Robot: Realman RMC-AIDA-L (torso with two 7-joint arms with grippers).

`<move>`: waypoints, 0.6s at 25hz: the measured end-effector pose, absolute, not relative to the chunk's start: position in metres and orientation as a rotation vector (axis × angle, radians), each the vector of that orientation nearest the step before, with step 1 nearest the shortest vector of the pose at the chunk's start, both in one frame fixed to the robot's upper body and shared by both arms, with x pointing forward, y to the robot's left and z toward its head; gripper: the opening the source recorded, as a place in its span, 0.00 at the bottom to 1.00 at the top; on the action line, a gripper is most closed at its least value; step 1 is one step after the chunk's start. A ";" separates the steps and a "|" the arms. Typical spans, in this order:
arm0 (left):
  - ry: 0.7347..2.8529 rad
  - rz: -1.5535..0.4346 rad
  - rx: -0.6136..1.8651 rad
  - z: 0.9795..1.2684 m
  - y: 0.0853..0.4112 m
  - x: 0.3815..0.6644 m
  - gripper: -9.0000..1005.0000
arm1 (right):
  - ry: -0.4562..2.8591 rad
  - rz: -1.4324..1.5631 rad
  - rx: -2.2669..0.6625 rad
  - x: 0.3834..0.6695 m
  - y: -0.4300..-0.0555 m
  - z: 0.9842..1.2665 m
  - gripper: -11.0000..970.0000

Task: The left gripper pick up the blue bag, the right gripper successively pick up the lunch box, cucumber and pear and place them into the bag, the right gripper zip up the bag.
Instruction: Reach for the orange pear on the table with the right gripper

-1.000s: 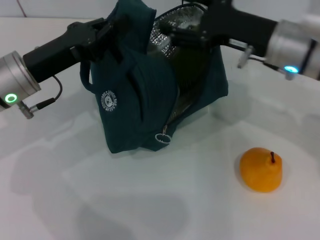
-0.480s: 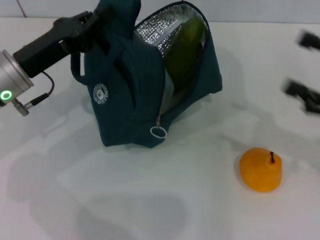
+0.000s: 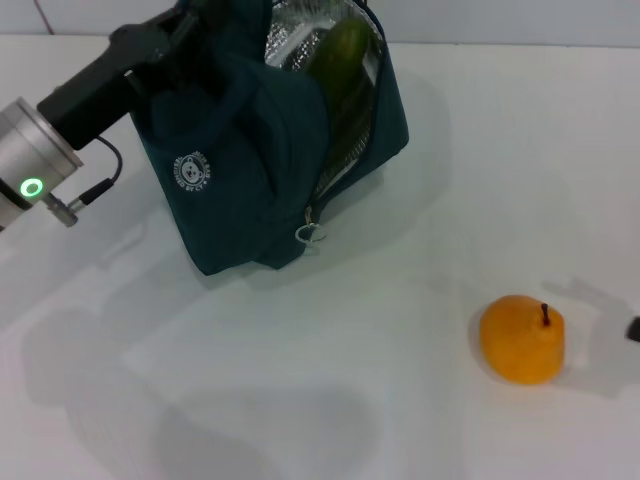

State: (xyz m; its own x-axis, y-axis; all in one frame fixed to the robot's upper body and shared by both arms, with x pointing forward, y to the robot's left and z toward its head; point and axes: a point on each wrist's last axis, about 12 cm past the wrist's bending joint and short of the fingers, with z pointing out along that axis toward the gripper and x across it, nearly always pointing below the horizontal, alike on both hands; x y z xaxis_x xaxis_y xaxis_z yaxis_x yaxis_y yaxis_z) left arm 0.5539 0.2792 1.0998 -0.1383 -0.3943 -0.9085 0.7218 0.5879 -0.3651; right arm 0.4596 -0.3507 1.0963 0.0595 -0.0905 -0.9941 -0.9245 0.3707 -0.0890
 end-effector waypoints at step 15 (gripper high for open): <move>1.410 -0.986 0.325 1.097 0.275 0.553 0.05 | 1.492 0.888 -1.127 0.491 -0.305 1.075 0.88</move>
